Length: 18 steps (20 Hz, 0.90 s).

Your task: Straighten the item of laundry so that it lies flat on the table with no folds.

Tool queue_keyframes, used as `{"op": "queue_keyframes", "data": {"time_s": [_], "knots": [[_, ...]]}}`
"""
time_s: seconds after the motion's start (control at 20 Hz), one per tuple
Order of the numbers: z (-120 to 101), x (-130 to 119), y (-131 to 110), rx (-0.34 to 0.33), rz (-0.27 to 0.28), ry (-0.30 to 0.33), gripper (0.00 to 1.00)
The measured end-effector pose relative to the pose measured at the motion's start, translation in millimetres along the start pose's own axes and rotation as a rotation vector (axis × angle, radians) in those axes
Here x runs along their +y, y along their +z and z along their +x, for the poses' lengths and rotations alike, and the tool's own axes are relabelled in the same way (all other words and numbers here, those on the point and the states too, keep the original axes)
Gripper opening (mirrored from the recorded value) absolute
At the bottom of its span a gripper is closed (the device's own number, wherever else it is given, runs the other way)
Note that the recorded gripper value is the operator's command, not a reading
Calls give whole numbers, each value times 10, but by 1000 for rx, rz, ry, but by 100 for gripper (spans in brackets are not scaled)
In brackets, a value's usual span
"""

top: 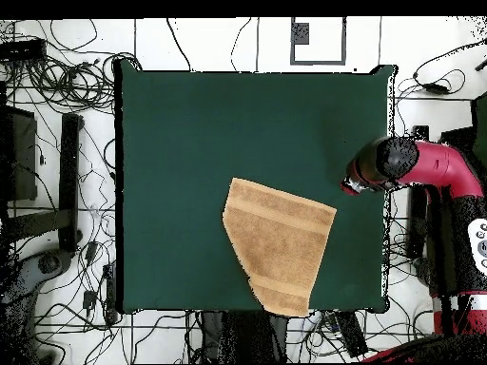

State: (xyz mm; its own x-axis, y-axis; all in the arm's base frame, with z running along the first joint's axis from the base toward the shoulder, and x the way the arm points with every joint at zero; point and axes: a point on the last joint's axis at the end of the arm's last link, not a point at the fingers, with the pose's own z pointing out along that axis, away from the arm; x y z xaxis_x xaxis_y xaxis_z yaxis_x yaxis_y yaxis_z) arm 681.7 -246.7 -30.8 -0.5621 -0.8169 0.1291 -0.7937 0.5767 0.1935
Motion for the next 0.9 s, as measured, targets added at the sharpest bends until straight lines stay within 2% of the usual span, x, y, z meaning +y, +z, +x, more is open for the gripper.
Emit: {"op": "queue_keyframes", "data": {"time_s": [0.9], "knots": [[-16,22,-22,-6,-6,-1,100]]}}
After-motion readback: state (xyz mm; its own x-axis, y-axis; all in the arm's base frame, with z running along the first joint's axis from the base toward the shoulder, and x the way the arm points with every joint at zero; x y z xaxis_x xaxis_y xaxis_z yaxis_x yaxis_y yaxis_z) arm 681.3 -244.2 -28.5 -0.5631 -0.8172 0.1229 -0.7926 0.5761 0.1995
